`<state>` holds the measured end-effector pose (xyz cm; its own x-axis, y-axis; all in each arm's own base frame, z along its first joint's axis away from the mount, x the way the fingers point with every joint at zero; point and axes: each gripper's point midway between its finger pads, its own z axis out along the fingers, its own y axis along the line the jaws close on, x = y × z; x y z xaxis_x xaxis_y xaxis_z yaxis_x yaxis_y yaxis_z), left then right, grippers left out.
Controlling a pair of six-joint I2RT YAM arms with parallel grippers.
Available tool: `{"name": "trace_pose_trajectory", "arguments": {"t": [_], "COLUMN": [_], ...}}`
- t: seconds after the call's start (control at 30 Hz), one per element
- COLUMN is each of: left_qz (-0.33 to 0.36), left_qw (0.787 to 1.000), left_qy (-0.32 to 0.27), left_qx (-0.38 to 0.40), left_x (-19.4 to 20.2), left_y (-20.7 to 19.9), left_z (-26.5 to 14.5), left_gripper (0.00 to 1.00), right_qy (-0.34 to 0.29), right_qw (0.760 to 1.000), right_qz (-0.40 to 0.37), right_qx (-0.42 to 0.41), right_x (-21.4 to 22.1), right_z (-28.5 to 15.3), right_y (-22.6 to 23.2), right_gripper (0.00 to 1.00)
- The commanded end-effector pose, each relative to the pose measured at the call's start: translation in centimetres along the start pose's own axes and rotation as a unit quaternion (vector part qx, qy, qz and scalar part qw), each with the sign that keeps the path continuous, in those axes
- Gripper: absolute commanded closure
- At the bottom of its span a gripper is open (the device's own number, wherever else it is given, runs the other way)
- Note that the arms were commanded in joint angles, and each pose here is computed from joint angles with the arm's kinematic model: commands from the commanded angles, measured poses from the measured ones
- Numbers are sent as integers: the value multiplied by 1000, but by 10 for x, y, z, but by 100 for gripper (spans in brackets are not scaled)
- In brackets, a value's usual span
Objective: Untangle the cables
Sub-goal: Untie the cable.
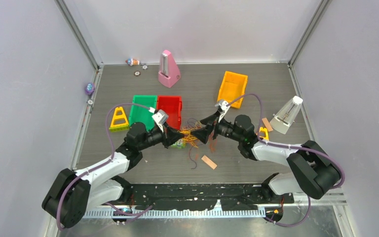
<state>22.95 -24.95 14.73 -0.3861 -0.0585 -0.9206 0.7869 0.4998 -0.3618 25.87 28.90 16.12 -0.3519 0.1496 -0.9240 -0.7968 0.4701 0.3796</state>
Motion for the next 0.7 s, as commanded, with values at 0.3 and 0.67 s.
{"name": "trace_pose_trajectory", "arguments": {"t": [0.3, 0.67], "left_qz": [28, 6], "left_qw": [994, 956], "left_qy": [-60, -88], "left_qx": [-87, -279], "left_x": [-34, -33], "left_y": [21, 79], "left_z": [-10, -48], "left_gripper": [100, 100], "right_qy": [-3, -174], "right_qw": [995, 850], "right_qz": [-36, 10], "right_qx": [98, 497], "right_x": [-21, -54], "right_z": [15, -120], "right_y": [-21, -122], "right_gripper": [94, 94]}}
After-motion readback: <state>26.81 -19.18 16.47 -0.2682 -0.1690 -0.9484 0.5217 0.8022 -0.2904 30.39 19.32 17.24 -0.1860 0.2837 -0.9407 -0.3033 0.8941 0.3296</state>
